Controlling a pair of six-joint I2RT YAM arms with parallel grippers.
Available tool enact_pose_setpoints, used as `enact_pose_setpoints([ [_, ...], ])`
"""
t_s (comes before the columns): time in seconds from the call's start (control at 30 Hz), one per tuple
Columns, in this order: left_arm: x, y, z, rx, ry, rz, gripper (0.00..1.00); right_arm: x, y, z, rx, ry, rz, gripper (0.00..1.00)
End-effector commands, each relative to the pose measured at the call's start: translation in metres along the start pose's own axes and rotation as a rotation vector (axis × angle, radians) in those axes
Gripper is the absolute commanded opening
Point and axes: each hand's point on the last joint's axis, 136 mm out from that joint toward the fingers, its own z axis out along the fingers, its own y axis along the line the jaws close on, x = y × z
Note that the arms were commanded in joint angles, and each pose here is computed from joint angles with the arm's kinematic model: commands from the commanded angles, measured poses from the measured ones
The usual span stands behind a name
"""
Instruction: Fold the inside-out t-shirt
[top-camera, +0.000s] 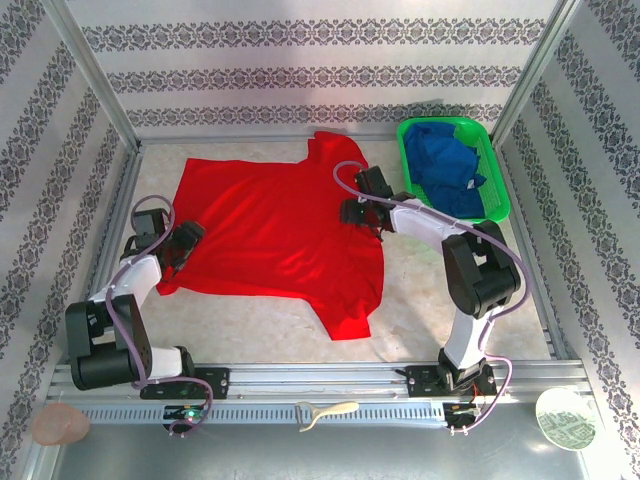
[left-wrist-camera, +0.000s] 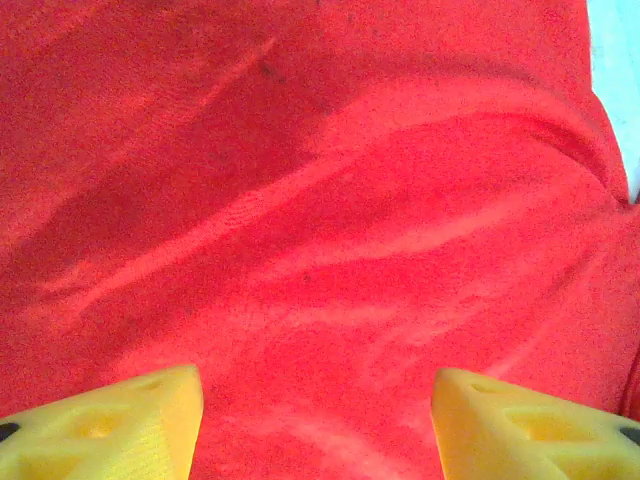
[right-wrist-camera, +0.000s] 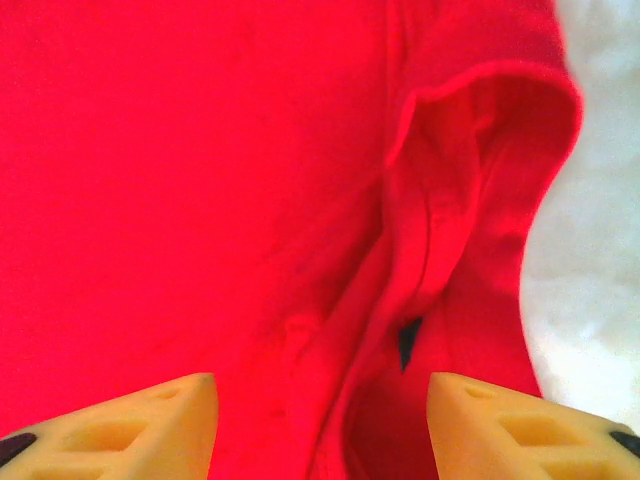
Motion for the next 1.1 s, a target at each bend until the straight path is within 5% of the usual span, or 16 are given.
enact_pose_setpoints([
  [0.0,0.029,0.018,0.011,-0.024,0.088,-0.058,0.62,0.022,-0.007,0.007,0.012,0.057,-0.033,0.57],
  [0.23,0.054,0.054,0.033,-0.094,0.140,-0.151,0.64,0.045,-0.021,0.014,0.038,0.110,-0.036,0.47],
  [0.4,0.061,0.073,0.035,-0.160,0.132,-0.181,0.64,0.048,-0.033,0.003,0.035,0.096,-0.002,0.00],
  [0.87,0.063,0.092,0.023,-0.251,0.095,-0.175,0.65,0.090,-0.110,-0.033,0.121,0.020,0.369,0.00],
  [0.9,0.062,0.092,0.022,-0.250,0.090,-0.174,0.65,0.093,-0.112,-0.033,0.119,0.022,0.376,0.03],
  [0.97,0.062,0.091,0.021,-0.250,0.088,-0.172,0.65,0.095,-0.120,-0.037,0.151,0.016,0.393,0.38],
  [1.07,0.058,0.087,0.015,-0.244,0.074,-0.161,0.65,0.085,-0.119,-0.052,0.138,-0.024,0.394,0.48],
])
